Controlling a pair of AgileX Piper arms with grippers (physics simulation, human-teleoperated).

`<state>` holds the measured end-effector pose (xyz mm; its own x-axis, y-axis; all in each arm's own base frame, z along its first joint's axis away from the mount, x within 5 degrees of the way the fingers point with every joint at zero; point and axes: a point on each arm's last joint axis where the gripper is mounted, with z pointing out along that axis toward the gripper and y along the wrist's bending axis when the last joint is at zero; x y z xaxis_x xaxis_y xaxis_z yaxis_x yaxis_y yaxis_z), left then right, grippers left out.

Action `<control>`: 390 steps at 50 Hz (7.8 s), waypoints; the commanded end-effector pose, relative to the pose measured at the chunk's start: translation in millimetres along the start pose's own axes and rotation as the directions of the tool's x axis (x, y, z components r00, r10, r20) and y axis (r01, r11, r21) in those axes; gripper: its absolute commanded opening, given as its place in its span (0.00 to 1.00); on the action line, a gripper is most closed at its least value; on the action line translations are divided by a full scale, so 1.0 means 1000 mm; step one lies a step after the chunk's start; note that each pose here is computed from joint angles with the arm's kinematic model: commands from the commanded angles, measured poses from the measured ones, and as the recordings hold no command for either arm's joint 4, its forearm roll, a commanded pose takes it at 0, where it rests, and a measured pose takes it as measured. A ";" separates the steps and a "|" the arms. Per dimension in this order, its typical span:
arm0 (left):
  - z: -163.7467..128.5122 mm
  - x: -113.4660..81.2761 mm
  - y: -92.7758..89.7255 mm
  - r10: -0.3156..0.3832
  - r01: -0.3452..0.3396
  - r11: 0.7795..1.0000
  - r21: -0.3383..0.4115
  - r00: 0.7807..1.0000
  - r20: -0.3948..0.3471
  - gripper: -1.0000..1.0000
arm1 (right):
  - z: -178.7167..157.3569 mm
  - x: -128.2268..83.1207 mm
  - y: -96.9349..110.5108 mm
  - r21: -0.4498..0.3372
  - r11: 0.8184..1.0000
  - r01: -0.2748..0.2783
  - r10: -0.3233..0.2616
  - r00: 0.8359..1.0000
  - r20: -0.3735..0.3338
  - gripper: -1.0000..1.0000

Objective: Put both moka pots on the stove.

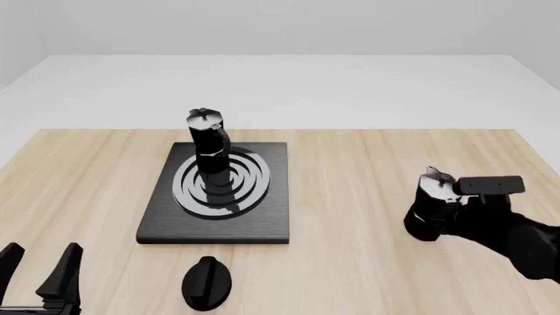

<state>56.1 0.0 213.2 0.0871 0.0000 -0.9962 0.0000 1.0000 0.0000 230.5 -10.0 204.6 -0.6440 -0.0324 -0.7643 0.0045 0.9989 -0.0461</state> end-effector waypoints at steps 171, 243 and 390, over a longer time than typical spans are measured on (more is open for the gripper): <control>0.000 0.000 0.000 0.000 0.000 1.000 0.000 1.000 0.000 1.00 | -0.079 -0.101 0.287 -0.558 0.597 0.577 -0.368 0.814 0.449 0.00; 0.000 0.000 0.000 0.000 0.000 1.000 0.000 1.000 0.000 1.00 | -0.040 -0.114 0.320 -0.558 0.621 0.551 -0.353 0.832 0.429 0.00; 0.000 0.000 0.000 0.000 0.000 1.000 0.000 1.000 0.000 1.00 | 0.029 -0.088 0.331 -0.555 0.669 0.495 -0.372 0.869 0.326 0.00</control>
<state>56.1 0.0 213.2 0.0871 0.0000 -0.9962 0.0000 1.0000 0.0000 308.2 324.2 236.5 -0.3244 -0.4112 -0.8518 -0.7421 0.6691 -0.0404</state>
